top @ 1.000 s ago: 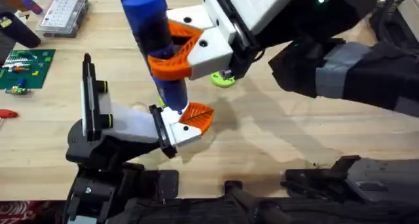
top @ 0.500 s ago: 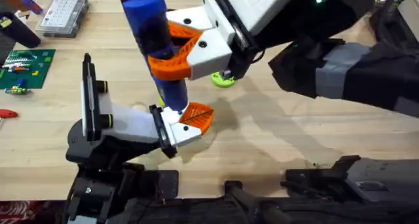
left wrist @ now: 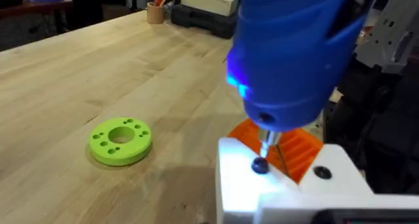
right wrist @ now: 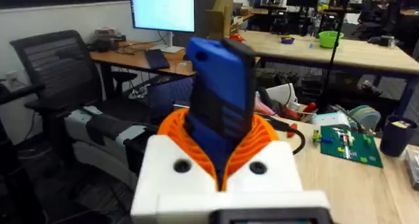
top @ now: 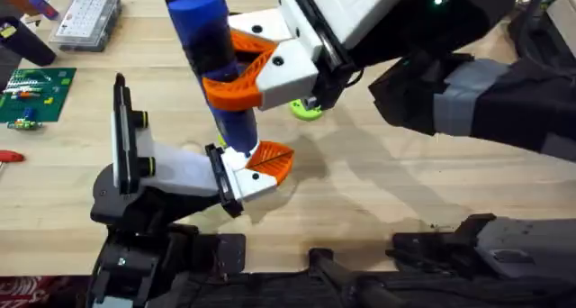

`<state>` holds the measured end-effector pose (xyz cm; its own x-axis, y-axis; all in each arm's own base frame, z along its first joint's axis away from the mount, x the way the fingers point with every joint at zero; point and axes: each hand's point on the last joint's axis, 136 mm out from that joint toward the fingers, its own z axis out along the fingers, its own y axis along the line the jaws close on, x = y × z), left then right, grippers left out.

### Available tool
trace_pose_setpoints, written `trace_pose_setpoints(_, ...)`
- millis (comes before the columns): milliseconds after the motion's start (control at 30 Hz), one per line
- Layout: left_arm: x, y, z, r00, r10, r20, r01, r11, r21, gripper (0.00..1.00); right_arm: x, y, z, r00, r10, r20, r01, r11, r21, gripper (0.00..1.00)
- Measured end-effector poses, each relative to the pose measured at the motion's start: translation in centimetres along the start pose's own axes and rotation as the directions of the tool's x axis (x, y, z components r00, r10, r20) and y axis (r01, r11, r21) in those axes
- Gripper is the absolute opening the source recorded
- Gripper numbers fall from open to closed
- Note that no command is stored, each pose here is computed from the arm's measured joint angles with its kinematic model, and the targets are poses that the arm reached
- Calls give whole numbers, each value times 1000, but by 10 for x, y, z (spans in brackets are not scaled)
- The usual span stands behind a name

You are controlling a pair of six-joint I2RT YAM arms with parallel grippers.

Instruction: Pick up the gripper from the table and insert it into the empty holder that is missing its gripper. Then pick up a screw, insert it into the mounting hole, and use the screwdriver to tighten it. Finally, clean up the table by picking up the vegetable and placing it into the bucket.

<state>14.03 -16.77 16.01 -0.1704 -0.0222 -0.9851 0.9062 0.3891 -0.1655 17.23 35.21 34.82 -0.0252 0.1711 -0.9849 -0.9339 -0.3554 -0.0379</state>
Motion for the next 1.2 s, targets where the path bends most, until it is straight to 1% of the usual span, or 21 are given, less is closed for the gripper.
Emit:
trace_pose_setpoints(300, 0, 0, 0, 1000, 0, 0, 0, 1000, 0, 4, 0, 1, 1, 1000, -8, 1, 8, 1000, -1, 24)
trace_pose_setpoints(767, 0, 0, 0, 1000, 0, 0, 0, 1000, 0, 4, 5, -2, 1, 1000, 18, -13, -17, 1000, 5, 24)
trace_pose_setpoints(1200, 0, 0, 0, 1000, 0, 0, 0, 1000, 0, 4, 6, -2, 1, 1000, 9, -13, -9, 1000, 5, 24)
